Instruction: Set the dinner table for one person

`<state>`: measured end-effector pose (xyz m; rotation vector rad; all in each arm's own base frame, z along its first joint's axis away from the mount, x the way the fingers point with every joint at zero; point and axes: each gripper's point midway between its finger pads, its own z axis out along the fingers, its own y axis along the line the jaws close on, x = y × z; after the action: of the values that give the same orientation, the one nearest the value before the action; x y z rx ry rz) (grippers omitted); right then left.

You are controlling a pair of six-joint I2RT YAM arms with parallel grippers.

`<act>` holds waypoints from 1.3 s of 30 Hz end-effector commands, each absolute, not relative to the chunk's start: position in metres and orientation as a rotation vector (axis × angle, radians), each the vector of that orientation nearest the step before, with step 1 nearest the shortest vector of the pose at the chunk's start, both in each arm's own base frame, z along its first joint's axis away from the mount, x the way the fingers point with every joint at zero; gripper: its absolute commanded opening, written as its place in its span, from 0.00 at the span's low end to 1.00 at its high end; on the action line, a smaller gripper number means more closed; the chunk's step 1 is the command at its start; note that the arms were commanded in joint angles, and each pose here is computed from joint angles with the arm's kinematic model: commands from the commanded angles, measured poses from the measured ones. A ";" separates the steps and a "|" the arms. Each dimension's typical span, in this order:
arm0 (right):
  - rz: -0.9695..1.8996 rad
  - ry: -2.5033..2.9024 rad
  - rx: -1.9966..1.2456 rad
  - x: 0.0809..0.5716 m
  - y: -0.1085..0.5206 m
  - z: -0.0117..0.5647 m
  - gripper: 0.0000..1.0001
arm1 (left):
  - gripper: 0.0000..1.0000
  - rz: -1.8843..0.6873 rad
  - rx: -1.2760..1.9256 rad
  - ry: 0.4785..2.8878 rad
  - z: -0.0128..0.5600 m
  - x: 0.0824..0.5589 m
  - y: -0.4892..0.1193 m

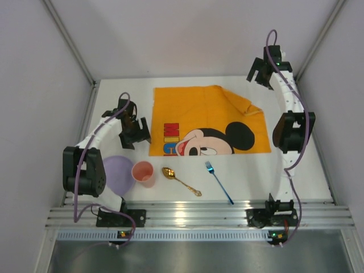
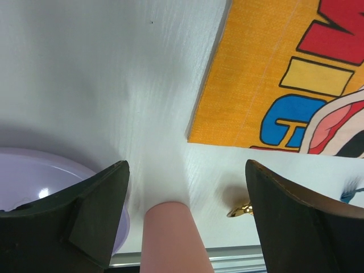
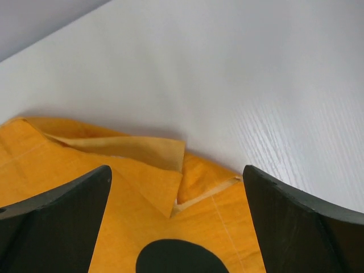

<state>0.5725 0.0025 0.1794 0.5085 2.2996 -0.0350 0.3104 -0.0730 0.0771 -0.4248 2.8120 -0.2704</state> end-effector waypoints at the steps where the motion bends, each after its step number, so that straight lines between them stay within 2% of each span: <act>1: 0.025 2.182 0.491 0.549 0.007 0.254 1.00 | 0.89 -0.268 -0.407 2.714 0.108 0.318 -0.072; 6: 0.342 2.217 0.387 0.533 0.059 0.235 1.00 | 0.89 -0.308 -0.387 2.703 0.114 0.324 -0.080; 7: 0.403 2.257 0.378 0.530 0.069 0.216 1.00 | 0.88 -0.319 -0.374 2.703 0.114 0.324 -0.084; 12: 0.400 2.366 0.394 0.542 0.074 0.154 0.97 | 0.88 -0.416 -0.291 2.695 0.125 0.330 -0.110; 13: 0.470 2.405 0.373 0.543 0.085 0.139 0.90 | 0.88 -0.432 -0.268 2.702 0.125 0.328 -0.117; 15: 0.603 2.408 0.339 0.546 0.105 0.132 0.83 | 0.88 -0.463 -0.253 2.708 0.124 0.328 -0.125; 16: 0.728 2.423 0.294 0.543 0.125 0.123 0.67 | 0.88 -0.470 -0.245 2.716 0.122 0.327 -0.128; 18: 0.808 2.449 0.277 0.539 0.140 0.114 0.59 | 0.88 -0.469 -0.258 2.726 0.115 0.327 -0.129; 19: 0.818 2.475 0.275 0.537 0.145 0.102 0.48 | 0.88 -0.469 -0.263 2.730 0.112 0.326 -0.129; 24: 0.837 2.544 0.299 0.532 0.149 0.074 0.27 | 0.87 -0.436 -0.295 2.782 0.088 0.330 -0.129; 28: 0.784 2.578 0.297 0.534 0.144 0.057 0.25 | 0.86 -0.406 -0.301 2.818 0.068 0.342 -0.130; 34: 0.732 2.612 0.291 0.539 0.137 0.047 0.25 | 0.81 -0.175 -0.326 2.948 0.031 0.351 -0.115; 39: 0.709 2.602 0.285 0.542 0.133 0.049 0.25 | 0.77 0.093 -0.285 3.016 0.011 0.337 -0.092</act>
<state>0.5319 0.1364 0.0385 0.3183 2.6309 0.7361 0.3475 -0.1142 0.0207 -0.3237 2.9749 -0.1380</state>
